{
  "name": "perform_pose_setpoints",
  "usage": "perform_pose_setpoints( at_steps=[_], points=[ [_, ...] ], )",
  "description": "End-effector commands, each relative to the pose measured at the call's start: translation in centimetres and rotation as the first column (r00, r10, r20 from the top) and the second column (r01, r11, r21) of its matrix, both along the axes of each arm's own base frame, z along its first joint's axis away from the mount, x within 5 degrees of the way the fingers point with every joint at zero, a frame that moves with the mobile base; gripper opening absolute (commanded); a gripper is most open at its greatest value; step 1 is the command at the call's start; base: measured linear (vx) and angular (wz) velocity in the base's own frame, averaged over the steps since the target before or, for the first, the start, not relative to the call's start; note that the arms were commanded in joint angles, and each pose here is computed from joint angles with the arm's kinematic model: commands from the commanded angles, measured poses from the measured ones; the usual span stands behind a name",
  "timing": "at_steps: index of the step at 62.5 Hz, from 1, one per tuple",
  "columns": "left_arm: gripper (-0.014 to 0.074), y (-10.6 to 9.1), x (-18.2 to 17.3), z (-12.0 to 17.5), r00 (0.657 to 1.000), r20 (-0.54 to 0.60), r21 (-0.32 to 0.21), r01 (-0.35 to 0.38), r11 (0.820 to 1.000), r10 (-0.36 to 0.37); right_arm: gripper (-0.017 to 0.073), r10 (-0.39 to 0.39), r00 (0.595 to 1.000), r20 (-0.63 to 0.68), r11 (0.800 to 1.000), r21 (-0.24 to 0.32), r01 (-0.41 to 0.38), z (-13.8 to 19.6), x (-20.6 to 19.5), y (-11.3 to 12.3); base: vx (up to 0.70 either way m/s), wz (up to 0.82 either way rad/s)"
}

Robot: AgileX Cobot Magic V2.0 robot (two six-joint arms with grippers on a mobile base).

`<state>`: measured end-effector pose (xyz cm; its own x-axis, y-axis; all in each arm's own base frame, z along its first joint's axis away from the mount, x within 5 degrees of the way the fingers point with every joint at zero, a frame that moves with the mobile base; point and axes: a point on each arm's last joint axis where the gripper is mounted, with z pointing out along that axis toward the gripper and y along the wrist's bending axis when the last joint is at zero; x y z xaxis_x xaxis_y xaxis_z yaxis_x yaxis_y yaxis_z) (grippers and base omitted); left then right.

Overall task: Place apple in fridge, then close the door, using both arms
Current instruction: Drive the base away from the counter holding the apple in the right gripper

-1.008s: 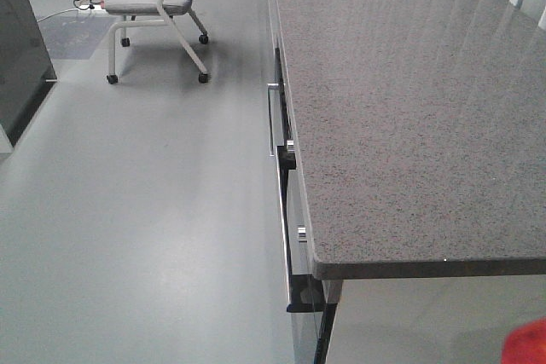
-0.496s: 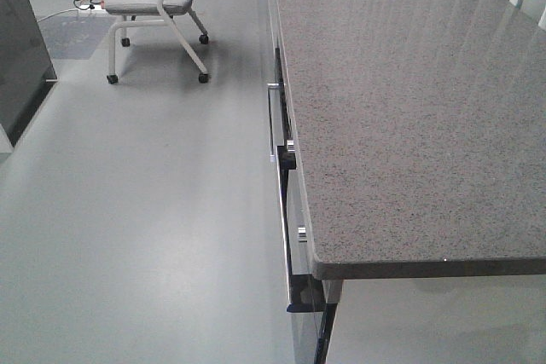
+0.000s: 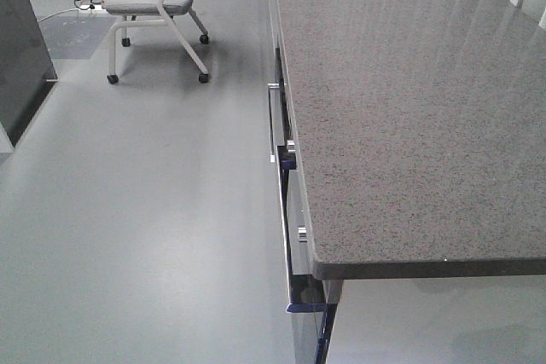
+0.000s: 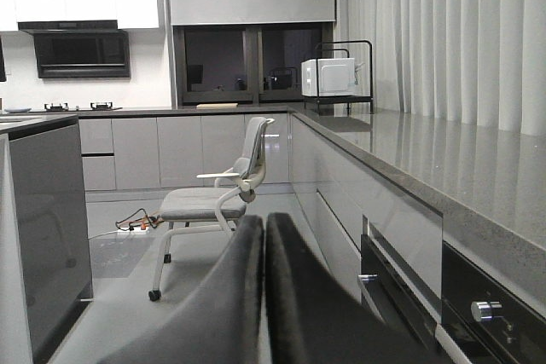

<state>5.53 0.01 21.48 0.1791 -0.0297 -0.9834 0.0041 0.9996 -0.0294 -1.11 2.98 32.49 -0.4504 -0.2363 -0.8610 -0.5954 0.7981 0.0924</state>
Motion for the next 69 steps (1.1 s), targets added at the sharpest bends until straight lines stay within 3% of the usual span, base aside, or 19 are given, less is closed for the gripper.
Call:
perform_pose_setpoints(
  at_steps=[1, 32, 69],
  points=[
    [-0.0006, 0.00, -0.16, 0.01, 0.998, 0.067, -0.006, 0.001, 1.000, -0.001, 0.0391, -0.009, 0.998, 0.061, 0.998, 0.055, 0.006, 1.27, 0.31, 0.18, 0.00, 0.00],
    [-0.0006, 0.00, -0.16, 0.01, 0.998, 0.067, -0.006, 0.001, 1.000, -0.001, 0.0391, -0.009, 0.998, 0.061, 0.998, 0.055, 0.005, 1.27, 0.31, 0.19, -0.02, 0.10],
    [-0.0006, 0.00, -0.16, 0.01, 0.998, 0.067, -0.006, 0.001, 1.000, -0.001, 0.0391, -0.009, 0.998, 0.061, 0.998, 0.055, 0.005, 1.27, 0.31, 0.19, -0.03, 0.47]
  ],
)
